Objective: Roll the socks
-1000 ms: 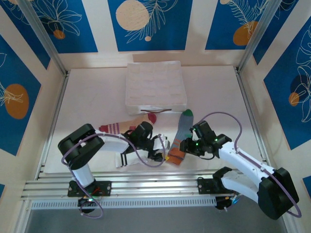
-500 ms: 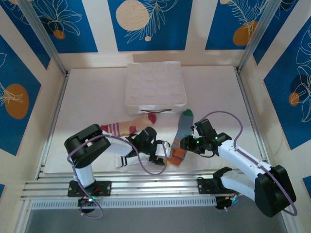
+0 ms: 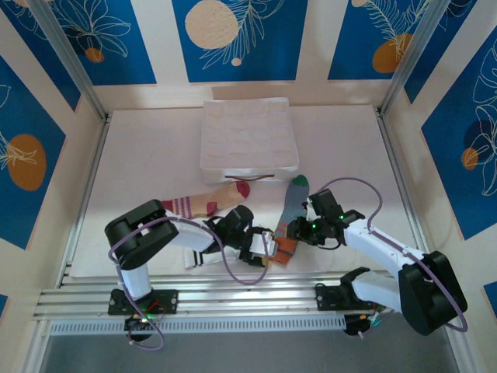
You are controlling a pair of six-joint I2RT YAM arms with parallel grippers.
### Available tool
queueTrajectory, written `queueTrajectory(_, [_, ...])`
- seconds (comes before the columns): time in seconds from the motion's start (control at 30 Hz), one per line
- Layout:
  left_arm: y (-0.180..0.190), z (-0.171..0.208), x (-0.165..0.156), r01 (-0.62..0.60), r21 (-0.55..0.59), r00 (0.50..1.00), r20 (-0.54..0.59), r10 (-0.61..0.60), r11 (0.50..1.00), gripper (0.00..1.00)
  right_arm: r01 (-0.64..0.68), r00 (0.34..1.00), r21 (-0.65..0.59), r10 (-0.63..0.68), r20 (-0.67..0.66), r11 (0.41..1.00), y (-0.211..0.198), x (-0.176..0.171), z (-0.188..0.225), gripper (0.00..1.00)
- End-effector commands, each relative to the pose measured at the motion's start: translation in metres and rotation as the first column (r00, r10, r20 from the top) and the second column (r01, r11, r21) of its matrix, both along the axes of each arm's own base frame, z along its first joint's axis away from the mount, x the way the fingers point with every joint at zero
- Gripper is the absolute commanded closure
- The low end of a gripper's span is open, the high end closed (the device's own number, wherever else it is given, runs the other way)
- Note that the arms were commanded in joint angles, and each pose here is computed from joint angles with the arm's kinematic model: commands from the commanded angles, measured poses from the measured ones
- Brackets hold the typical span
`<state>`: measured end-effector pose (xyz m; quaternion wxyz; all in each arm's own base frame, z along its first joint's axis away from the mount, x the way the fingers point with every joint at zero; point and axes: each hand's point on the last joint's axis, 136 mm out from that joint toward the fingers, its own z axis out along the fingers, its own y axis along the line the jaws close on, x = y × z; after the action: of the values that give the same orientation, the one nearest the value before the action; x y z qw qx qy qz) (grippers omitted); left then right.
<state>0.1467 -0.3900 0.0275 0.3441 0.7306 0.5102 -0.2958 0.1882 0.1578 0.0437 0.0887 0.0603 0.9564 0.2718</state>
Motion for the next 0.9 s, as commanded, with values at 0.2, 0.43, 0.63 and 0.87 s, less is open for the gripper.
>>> queueTrajectory(0.2, [-0.003,-0.006,-0.013,0.031,0.084,0.998,-0.061,-0.026,0.996,0.87,-0.045,0.999,0.123,0.043,0.022,0.991,0.011,-0.003,0.009,0.59])
queueTrajectory(0.43, [-0.008,0.014,-0.012,0.013,0.147,0.969,-0.246,0.024,0.989,1.00,-0.088,0.995,0.184,0.078,0.064,0.979,0.016,-0.010,0.018,0.55])
queueTrajectory(0.63, [-0.014,0.026,0.007,-0.050,0.208,0.875,-0.463,0.143,0.977,1.00,-0.057,0.997,0.203,0.044,0.065,0.978,0.010,-0.019,0.013,0.51])
queueTrajectory(0.87, [-0.017,0.020,0.017,-0.057,0.307,0.772,-0.590,0.237,0.950,1.00,-0.050,0.996,0.215,0.033,0.083,0.975,0.009,-0.021,0.013,0.49])
